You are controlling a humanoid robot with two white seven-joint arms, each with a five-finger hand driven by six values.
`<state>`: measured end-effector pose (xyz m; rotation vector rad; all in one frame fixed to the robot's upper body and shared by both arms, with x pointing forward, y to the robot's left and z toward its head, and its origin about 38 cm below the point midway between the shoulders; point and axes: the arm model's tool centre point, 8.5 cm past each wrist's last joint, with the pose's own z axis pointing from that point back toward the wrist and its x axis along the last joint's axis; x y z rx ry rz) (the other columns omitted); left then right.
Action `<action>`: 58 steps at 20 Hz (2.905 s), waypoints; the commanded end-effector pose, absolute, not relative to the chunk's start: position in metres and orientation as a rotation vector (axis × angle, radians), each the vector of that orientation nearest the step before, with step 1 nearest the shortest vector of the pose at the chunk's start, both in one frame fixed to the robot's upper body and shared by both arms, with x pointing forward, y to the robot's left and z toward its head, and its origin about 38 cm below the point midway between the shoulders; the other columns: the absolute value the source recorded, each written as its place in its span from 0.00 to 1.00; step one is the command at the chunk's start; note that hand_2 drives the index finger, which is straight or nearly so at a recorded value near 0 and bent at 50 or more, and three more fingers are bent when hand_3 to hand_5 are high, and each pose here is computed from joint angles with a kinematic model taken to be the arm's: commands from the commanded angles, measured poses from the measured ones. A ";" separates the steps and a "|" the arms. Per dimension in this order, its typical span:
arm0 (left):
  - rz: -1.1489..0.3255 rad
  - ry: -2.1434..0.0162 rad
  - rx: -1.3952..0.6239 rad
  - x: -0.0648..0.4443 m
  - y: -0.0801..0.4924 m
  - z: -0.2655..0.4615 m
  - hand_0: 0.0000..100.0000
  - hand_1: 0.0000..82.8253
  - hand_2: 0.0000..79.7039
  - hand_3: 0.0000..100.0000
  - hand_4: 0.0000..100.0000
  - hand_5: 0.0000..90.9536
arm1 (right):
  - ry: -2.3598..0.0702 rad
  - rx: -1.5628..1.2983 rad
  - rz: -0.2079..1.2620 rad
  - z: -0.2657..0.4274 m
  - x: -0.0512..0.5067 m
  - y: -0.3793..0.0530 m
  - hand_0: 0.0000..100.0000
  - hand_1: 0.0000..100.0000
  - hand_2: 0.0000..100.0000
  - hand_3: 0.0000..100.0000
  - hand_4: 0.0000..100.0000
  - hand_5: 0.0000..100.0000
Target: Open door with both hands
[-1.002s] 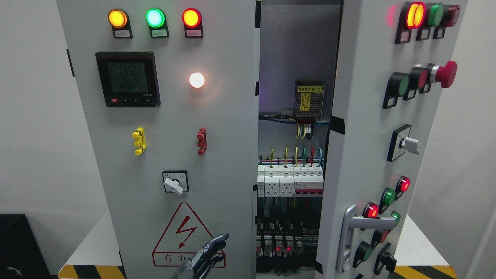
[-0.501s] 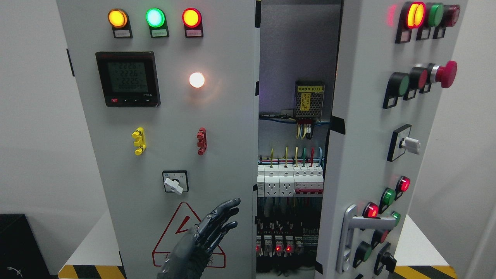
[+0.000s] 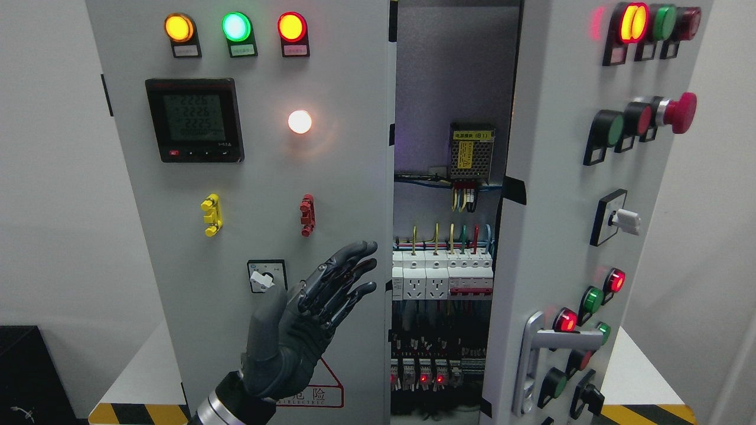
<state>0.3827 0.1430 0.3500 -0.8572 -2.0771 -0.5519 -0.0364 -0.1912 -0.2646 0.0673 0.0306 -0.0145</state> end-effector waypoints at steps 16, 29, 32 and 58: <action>-0.743 -1.926 -1.089 0.386 0.072 0.414 0.00 0.00 0.00 0.00 0.00 0.00 | 0.031 0.068 0.035 -0.265 -0.037 -0.191 0.00 0.00 0.00 0.00 0.00 0.00; -0.773 -1.792 -1.163 0.392 0.029 0.410 0.00 0.00 0.00 0.00 0.00 0.00 | 0.031 0.068 0.035 -0.265 -0.037 -0.191 0.00 0.00 0.00 0.00 0.00 0.00; -0.799 -1.798 -1.176 0.388 0.023 0.417 0.00 0.00 0.00 0.00 0.00 0.00 | 0.030 0.068 0.035 -0.265 -0.036 -0.191 0.00 0.00 0.00 0.00 0.00 0.00; -0.981 -1.706 -1.214 0.364 -0.017 0.434 0.00 0.00 0.00 0.00 0.00 0.00 | 0.031 0.068 0.035 -0.265 -0.037 -0.191 0.00 0.00 0.00 0.00 0.00 0.00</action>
